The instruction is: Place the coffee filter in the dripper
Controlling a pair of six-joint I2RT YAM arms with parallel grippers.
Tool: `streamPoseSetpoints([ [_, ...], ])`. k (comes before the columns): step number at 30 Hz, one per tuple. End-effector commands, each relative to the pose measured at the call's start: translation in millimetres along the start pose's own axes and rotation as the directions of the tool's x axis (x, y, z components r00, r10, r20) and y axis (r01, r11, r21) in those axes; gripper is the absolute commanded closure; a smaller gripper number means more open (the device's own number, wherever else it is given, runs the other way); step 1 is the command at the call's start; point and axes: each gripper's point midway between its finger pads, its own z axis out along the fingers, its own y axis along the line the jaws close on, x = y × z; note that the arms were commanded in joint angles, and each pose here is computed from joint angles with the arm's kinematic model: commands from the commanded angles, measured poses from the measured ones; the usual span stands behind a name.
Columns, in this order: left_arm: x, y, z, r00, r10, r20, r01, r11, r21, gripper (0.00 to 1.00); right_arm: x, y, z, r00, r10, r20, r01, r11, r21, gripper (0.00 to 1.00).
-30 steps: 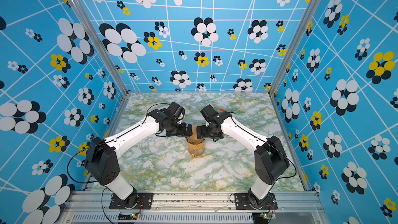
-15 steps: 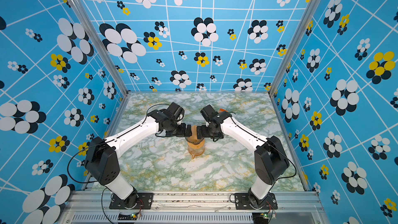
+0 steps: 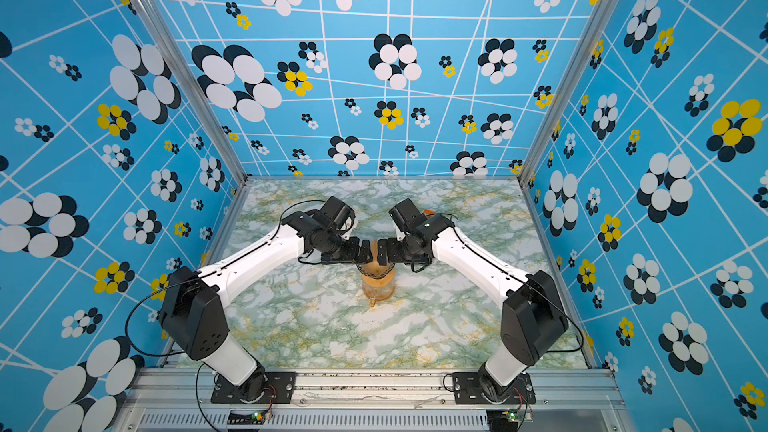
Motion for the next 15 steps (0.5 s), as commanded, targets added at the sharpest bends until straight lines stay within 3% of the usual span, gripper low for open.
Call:
streamPoseSetpoints([
  [1, 1.0, -0.7, -15.1, 1.000, 0.021, 0.013, -0.021, 1.000, 0.013, 0.01, 2.7, 7.1, 1.4, 1.000, -0.022, -0.009, 0.022, 0.999, -0.034, 0.02],
  [15, 6.0, 2.3, -12.0, 0.999, 0.048, 0.005, -0.048, 0.999, 0.015, 0.01, -4.6, 5.3, 17.6, 1.000, -0.002, -0.024, 0.002, 1.000, -0.006, 0.02],
])
